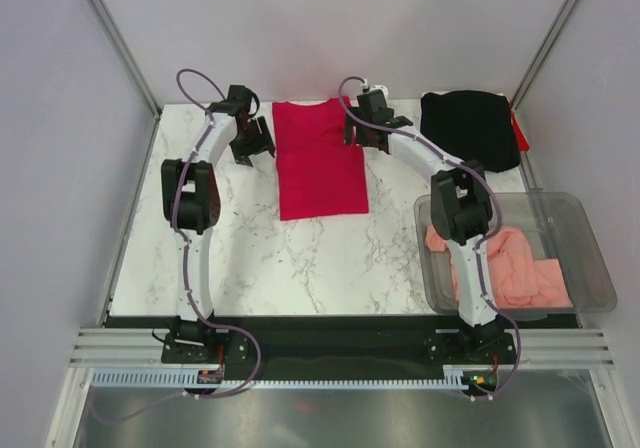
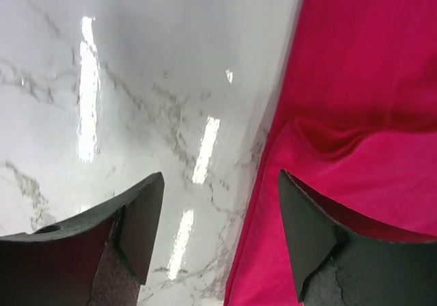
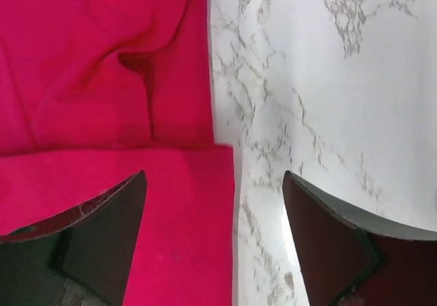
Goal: Fold and stack the t-shirts
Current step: Fold the tshirt
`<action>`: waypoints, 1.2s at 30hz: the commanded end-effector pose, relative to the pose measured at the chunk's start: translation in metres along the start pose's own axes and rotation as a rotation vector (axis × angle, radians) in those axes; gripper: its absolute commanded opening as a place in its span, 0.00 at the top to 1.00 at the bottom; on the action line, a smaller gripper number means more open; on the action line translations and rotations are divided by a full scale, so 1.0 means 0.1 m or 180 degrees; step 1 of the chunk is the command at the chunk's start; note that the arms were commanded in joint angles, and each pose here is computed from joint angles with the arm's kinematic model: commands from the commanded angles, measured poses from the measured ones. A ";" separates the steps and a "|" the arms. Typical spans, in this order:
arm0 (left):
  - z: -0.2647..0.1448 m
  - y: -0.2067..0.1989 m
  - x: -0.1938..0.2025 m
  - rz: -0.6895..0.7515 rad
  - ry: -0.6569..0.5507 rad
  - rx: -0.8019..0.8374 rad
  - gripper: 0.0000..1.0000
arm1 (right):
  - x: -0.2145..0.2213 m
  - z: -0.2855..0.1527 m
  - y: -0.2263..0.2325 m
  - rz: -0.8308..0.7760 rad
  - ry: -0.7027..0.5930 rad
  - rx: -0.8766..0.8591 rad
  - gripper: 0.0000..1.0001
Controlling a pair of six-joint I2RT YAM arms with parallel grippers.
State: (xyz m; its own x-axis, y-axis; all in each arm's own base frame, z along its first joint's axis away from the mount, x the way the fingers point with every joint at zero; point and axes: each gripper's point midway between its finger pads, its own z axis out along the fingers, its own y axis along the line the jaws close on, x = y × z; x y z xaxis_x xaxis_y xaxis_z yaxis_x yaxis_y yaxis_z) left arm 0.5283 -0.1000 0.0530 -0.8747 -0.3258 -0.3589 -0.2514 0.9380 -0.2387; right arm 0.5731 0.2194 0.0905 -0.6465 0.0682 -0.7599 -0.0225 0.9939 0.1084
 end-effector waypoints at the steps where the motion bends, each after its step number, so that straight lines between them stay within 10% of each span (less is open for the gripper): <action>1: -0.51 -0.15 0.16 0.0002 -0.0026 0.0161 0.25 | -0.19 -0.64 0.06 0.0344 -0.0101 -0.0248 0.12; 13: -1.02 0.06 1.23 0.0002 -0.0070 0.0482 0.27 | 1.40 -1.15 0.07 0.1172 0.0723 -0.0976 0.26; 27: -0.52 -0.20 1.83 -0.0057 0.0271 0.0963 0.34 | 1.93 -1.06 -0.10 0.1184 0.0981 -0.0822 0.46; 36: -0.40 -0.20 1.87 -0.0070 0.0275 0.0873 0.60 | 2.04 -1.01 -0.07 0.1189 0.1044 -0.0880 0.60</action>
State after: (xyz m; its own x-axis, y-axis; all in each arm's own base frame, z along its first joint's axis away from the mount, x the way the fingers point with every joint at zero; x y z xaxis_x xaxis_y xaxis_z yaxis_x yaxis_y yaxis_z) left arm 0.3438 -0.1716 0.0267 -0.9206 -0.2971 -0.2536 -0.1509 0.8693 -0.4707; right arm 0.3832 0.2207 0.0265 -0.8095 0.3564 -0.4665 0.0483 0.8324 0.5521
